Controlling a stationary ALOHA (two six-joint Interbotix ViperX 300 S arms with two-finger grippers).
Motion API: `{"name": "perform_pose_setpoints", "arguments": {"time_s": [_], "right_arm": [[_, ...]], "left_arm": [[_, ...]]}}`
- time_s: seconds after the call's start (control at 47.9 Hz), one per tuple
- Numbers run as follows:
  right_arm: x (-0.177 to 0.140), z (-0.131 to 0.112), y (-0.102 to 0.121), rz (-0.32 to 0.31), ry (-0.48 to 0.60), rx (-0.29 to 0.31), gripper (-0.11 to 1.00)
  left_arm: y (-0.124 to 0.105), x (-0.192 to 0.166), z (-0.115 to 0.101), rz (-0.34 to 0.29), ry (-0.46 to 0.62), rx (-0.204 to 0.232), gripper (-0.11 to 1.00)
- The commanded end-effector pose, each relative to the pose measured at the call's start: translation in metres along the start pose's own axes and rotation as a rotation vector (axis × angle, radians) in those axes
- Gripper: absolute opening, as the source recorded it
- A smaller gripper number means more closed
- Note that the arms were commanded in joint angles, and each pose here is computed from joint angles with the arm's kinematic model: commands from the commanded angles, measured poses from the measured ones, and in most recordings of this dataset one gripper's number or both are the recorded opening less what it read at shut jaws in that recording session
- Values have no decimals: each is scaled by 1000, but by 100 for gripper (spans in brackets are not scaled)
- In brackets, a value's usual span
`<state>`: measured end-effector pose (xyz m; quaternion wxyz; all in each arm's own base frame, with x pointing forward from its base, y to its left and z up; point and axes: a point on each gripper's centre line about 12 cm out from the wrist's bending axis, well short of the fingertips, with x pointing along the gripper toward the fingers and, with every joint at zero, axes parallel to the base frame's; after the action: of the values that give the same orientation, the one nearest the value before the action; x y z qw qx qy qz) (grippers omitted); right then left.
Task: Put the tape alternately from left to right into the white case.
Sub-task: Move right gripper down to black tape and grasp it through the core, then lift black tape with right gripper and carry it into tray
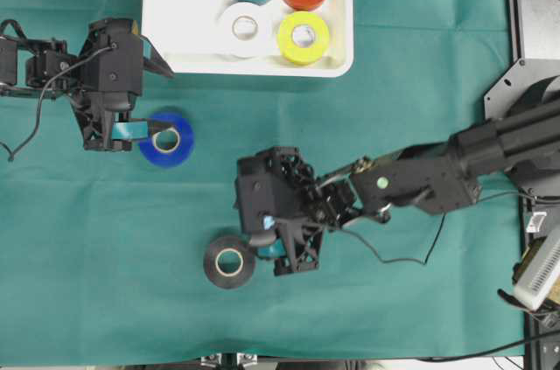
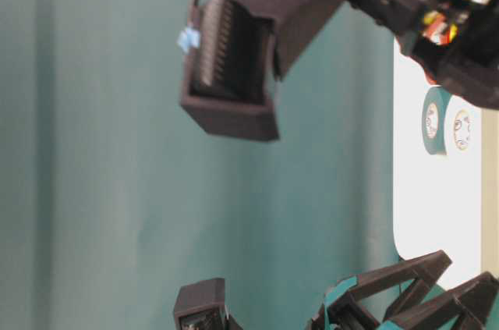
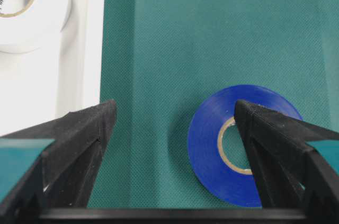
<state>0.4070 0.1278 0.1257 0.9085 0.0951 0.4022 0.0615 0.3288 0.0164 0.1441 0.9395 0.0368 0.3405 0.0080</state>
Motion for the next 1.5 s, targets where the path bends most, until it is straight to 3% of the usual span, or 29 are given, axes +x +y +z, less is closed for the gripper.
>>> {"name": "perform_pose_setpoints", "arguments": {"time_s": [0.0, 0.522, 0.961, 1.19, 1.295, 1.441, 1.483], "right_arm": [[-5, 16, 11, 22, -40, -6, 76], [14, 23, 25, 38, -41, -14, 76], [29, 13, 18, -22, 40, 32, 76], [33, 14, 19, -22, 40, 32, 74], [32, 19, 21, -15, 26, 30, 65], [30, 26, 27, -2, 7, 20, 30], [30, 27, 28, 0, 4, 19, 25]], "left_arm": [[0, -3, 9, 2, -31, -1, 62], [0, -3, 7, 0, -26, -3, 62], [-4, -3, 9, -9, -30, 5, 62], [-4, -3, 10, -7, -32, 4, 62], [-4, -3, 10, -8, -32, 6, 62], [-4, -3, 8, -9, -29, 5, 62], [-4, -3, 8, -9, -27, 7, 62]]}}
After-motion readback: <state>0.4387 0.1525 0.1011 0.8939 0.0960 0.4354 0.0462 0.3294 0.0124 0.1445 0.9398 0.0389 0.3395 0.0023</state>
